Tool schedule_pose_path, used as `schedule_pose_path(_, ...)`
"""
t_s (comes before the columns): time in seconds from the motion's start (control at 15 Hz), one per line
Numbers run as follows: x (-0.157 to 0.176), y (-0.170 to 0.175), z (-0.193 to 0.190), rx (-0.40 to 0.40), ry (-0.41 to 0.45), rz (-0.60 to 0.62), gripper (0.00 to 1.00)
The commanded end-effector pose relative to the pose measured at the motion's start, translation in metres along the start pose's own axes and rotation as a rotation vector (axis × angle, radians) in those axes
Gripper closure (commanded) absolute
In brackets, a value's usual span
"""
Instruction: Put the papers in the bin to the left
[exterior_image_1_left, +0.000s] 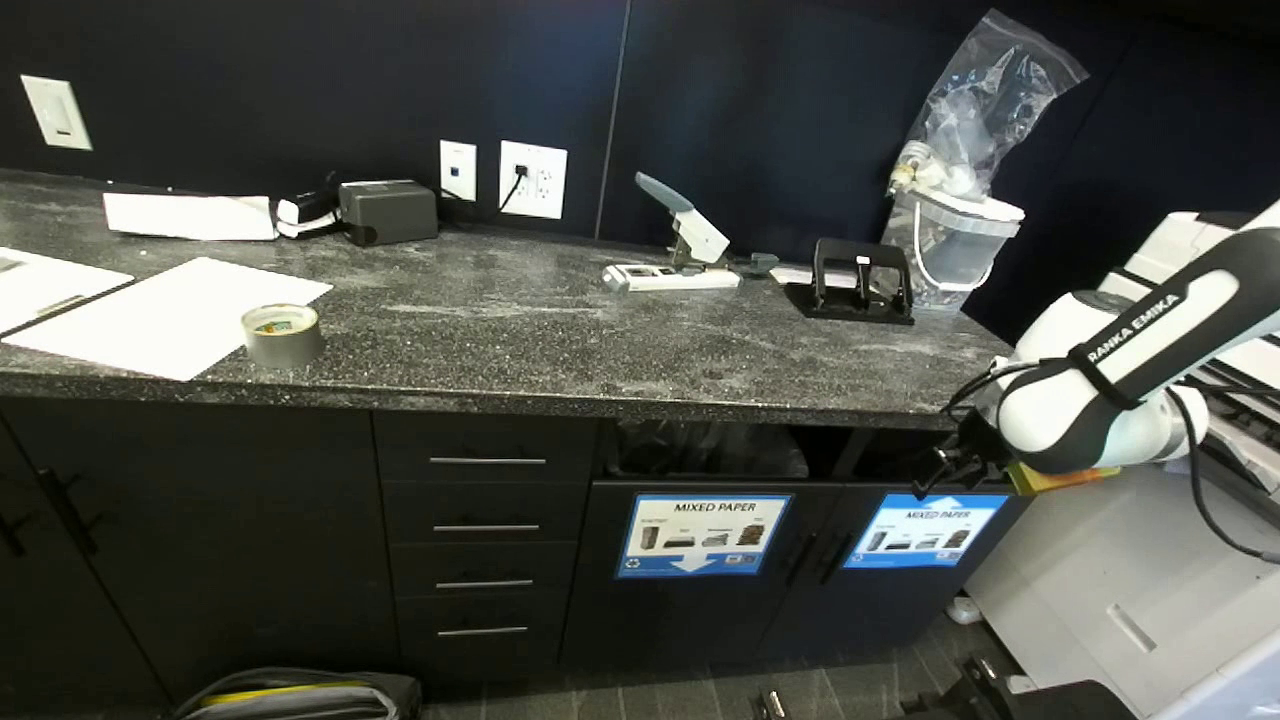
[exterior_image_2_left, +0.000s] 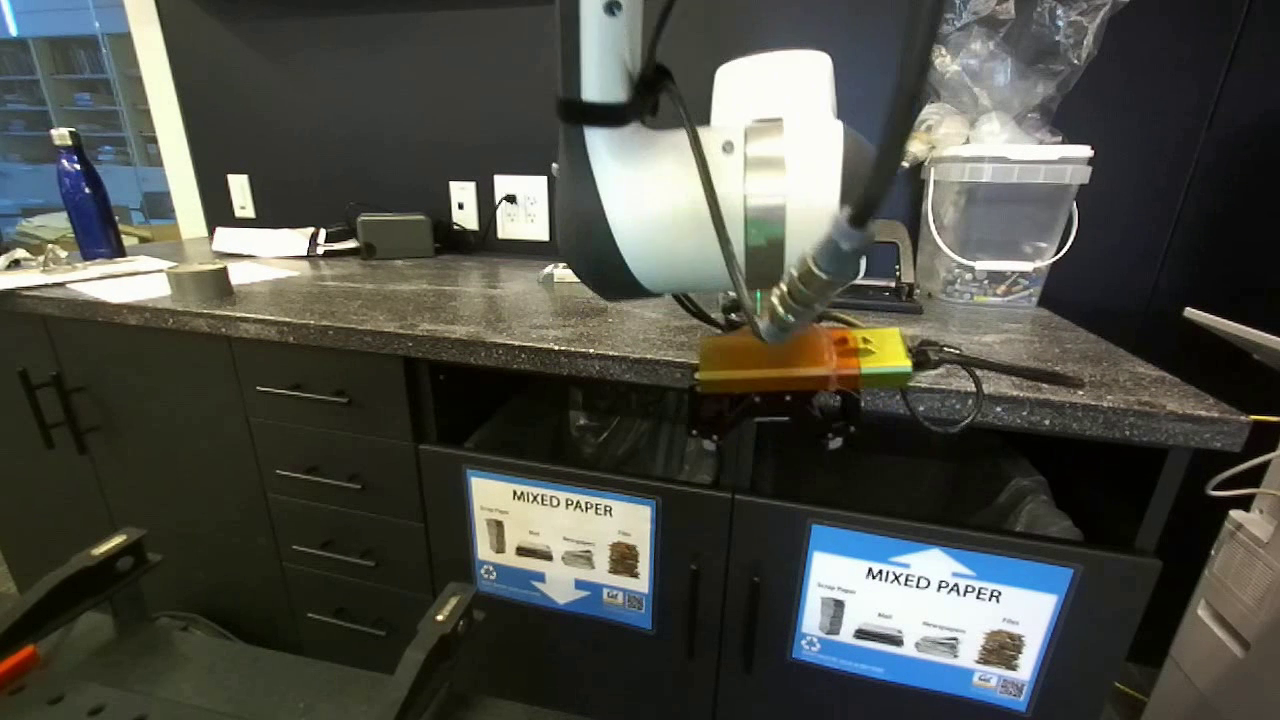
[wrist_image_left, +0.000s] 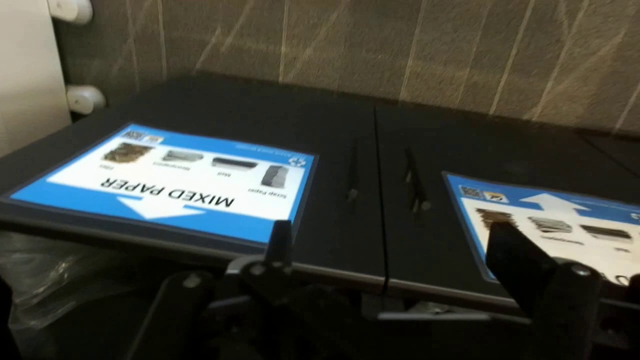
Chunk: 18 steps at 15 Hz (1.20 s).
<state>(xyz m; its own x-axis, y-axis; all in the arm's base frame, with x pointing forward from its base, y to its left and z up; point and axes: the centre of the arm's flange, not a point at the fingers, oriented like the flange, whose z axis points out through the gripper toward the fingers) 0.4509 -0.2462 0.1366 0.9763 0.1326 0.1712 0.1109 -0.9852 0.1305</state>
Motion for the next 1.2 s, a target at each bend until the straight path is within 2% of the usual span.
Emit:
schedule_pose_path(0.0,-0.010,-0.025,-0.086,0.020,-0.101,0.170,0.00)
schedule_pose_path(0.13,-0.012,-0.040,-0.116,0.021,-0.107,0.243,0.00)
schedule_pose_path(0.4,-0.009,-0.068,-0.176,0.025,-0.064,0.354,0.00)
schedule_pose_path(0.6,-0.009,-0.090,-0.217,0.037,-0.036,0.402,0.00)
schedule_pose_path(0.87,-0.019,-0.114,-0.271,0.155,-0.096,0.284,0.00)
schedule_pose_path(1.07,-0.035,-0.128,-0.322,0.177,-0.206,0.210,0.00)
schedule_pose_path(1.13,-0.044,-0.130,-0.337,0.161,-0.239,0.185,0.00)
